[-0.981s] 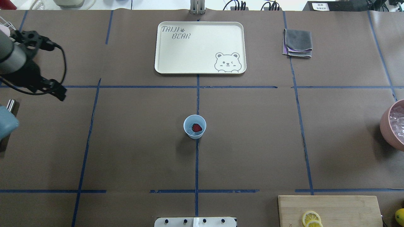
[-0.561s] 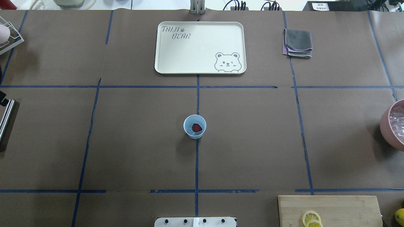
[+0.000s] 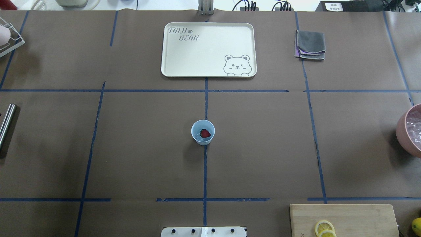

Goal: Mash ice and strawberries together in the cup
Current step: 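Grasp the steel muddler rod upright with the left gripper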

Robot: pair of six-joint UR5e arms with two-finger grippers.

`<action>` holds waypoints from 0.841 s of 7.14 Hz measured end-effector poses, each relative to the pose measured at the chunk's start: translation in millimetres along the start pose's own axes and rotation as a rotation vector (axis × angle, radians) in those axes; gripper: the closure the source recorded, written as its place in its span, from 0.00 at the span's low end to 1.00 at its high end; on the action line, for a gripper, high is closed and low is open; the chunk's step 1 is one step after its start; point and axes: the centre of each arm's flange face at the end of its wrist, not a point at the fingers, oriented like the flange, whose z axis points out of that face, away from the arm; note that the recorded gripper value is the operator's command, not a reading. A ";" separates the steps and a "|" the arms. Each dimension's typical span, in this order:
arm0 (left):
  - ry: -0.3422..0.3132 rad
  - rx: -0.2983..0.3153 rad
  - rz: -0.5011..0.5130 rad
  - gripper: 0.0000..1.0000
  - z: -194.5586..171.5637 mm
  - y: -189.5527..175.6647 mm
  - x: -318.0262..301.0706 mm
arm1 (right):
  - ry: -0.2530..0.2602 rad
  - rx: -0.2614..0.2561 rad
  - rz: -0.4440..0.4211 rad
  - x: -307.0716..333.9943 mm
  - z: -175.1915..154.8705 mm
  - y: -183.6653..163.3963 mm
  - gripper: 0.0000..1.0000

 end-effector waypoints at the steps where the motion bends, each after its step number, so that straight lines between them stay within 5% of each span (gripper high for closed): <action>1: 0.011 0.034 -0.043 0.00 16.8 0.3 -13.4 | 0.000 0.000 0.000 -0.2 -0.1 0.2 0.01; 6: 0.030 0.055 -0.083 0.00 64.0 -12.5 -19.9 | -0.001 -0.005 0.003 0.9 2.0 4.1 0.01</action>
